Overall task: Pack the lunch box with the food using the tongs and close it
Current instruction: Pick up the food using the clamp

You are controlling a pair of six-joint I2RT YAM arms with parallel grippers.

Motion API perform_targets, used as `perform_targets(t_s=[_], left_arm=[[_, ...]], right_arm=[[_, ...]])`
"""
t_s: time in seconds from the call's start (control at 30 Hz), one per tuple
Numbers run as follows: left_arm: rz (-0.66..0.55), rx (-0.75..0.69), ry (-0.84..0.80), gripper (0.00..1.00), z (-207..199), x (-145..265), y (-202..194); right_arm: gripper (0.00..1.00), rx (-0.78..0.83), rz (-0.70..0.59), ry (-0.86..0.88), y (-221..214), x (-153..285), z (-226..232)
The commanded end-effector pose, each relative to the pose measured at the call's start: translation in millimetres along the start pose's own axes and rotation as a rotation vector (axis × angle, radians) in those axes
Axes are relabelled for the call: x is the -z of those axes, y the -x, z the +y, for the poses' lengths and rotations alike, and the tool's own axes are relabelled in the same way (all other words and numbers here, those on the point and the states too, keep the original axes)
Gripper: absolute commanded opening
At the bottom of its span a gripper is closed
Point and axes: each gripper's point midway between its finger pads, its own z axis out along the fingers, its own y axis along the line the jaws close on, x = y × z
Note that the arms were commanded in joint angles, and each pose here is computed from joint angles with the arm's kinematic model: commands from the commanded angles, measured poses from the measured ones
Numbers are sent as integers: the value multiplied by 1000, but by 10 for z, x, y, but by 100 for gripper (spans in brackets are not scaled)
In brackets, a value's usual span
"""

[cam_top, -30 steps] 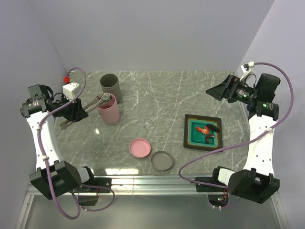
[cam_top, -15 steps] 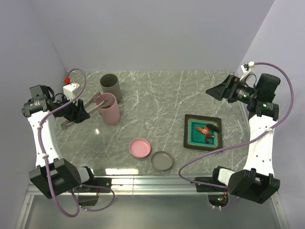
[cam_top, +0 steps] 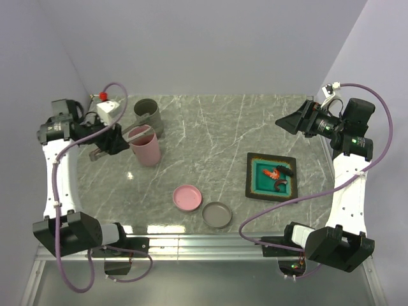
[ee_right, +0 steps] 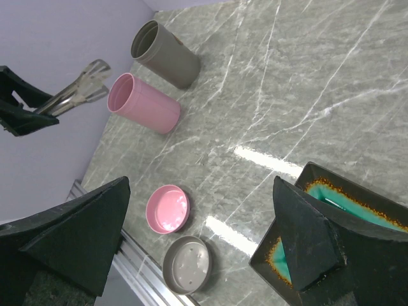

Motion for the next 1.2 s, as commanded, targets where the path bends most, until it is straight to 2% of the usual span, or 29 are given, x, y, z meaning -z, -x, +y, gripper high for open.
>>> perform_targets(t_s=[0.0, 0.17, 0.37, 0.47, 0.5, 0.57, 0.67, 0.87, 1.17], left_arm=[[-51, -118, -51, 61, -194, -204, 360], [-67, -201, -177, 61, -555, -704, 650], [-20, -318, -397, 61, -1303, -1410, 849], [-24, -332, -434, 61, -1527, -1671, 934], [-33, -349, -452, 61, -1716, -1760, 976], [-12, -352, -476, 61, -1880, -1921, 917], [24, -390, -541, 61, -2331, -2120, 812], [86, -455, -621, 57, -2880, -2408, 747], [111, -483, -624, 53, -3272, -2830, 735]], right_arm=[[100, 36, -26, 8, 96, 28, 51], [100, 51, -20, -16, 139, 39, 28], [100, 61, -12, -74, 210, 53, -51], [100, 74, -19, -99, 271, 63, -78], [100, 71, -16, -109, 277, 64, -95], [100, 79, -22, -123, 326, 68, -109], [100, 72, -24, -132, 366, 57, -152], [100, 67, -36, -132, 480, 79, -220], [100, 45, -42, -136, 596, 70, -313]])
